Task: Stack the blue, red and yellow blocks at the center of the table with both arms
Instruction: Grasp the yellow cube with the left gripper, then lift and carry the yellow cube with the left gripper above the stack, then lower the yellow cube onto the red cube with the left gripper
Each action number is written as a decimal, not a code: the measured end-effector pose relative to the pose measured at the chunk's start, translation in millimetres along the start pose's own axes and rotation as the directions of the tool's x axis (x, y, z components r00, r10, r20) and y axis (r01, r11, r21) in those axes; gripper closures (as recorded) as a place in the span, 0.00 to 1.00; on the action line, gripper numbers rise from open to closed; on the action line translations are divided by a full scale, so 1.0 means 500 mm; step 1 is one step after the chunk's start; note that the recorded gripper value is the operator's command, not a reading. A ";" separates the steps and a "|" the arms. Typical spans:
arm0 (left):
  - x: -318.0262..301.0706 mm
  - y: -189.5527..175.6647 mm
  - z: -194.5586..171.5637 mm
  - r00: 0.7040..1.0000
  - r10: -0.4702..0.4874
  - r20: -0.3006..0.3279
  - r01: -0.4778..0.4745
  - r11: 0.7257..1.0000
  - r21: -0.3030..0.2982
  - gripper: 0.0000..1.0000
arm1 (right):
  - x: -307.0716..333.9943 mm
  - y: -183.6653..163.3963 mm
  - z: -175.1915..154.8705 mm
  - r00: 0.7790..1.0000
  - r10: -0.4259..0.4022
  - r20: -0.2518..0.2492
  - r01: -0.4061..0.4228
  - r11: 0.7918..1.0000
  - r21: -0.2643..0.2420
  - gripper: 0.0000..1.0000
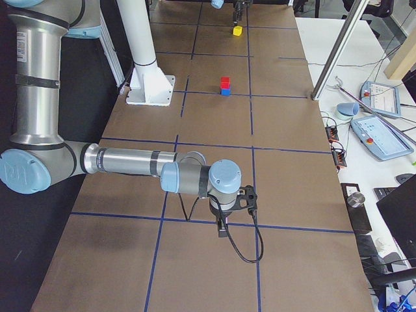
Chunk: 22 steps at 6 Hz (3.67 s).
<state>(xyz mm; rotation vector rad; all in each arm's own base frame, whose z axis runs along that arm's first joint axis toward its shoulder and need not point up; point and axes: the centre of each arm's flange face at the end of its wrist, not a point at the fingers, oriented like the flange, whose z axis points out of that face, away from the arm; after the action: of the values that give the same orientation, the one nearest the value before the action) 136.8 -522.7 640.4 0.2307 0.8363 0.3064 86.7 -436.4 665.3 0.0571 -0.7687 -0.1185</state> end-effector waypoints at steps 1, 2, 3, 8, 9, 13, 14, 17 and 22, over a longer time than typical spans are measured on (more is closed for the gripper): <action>0.000 -0.009 0.021 1.000 0.001 -0.001 -0.001 1.000 -0.014 0.00 | 0.000 0.000 0.000 1.000 0.000 0.000 0.000 1.000 0.000 0.00; -0.001 -0.007 0.039 1.000 0.000 -0.001 0.000 1.000 -0.030 0.00 | 0.000 0.000 0.000 1.000 0.000 0.000 0.000 1.000 0.000 0.00; -0.005 -0.001 0.052 1.000 -0.005 0.001 0.005 0.999 -0.043 0.00 | 0.000 0.000 0.000 1.000 0.000 0.000 0.000 1.000 0.000 0.00; 0.028 -0.010 0.118 1.000 0.009 -0.008 -0.009 0.995 -0.096 0.92 | 0.001 0.002 0.002 1.000 0.001 0.001 -0.001 1.000 -0.003 0.00; 0.043 -0.031 0.109 1.000 0.010 -0.004 -0.011 0.997 -0.078 0.92 | 0.002 0.002 0.002 1.000 0.001 0.001 -0.001 1.000 -0.003 0.00; 0.278 -0.240 0.017 0.987 -0.144 -0.069 0.147 0.988 0.039 0.92 | 0.000 0.002 0.001 1.000 0.002 0.004 -0.002 1.000 -0.001 0.00; 0.392 -0.304 0.012 0.974 -0.203 -0.096 0.207 0.978 0.024 0.92 | 0.000 0.002 0.001 1.000 0.002 0.005 -0.002 1.000 -0.001 0.00; 0.829 -0.392 -0.092 0.938 -0.340 -0.065 0.338 0.940 -0.046 0.92 | -0.002 0.001 -0.001 1.000 0.001 0.006 -0.001 1.000 0.002 0.00; 1.297 -0.358 -0.091 0.925 -0.378 0.041 0.380 0.925 -0.031 0.91 | -0.001 0.002 0.001 1.000 0.002 0.007 -0.002 1.000 -0.001 0.00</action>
<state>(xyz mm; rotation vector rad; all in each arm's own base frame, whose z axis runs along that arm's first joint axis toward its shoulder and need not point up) 542.4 -455.5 106.2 0.0346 0.8213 -0.0459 86.2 -435.6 665.5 0.0555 -0.7754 -0.1173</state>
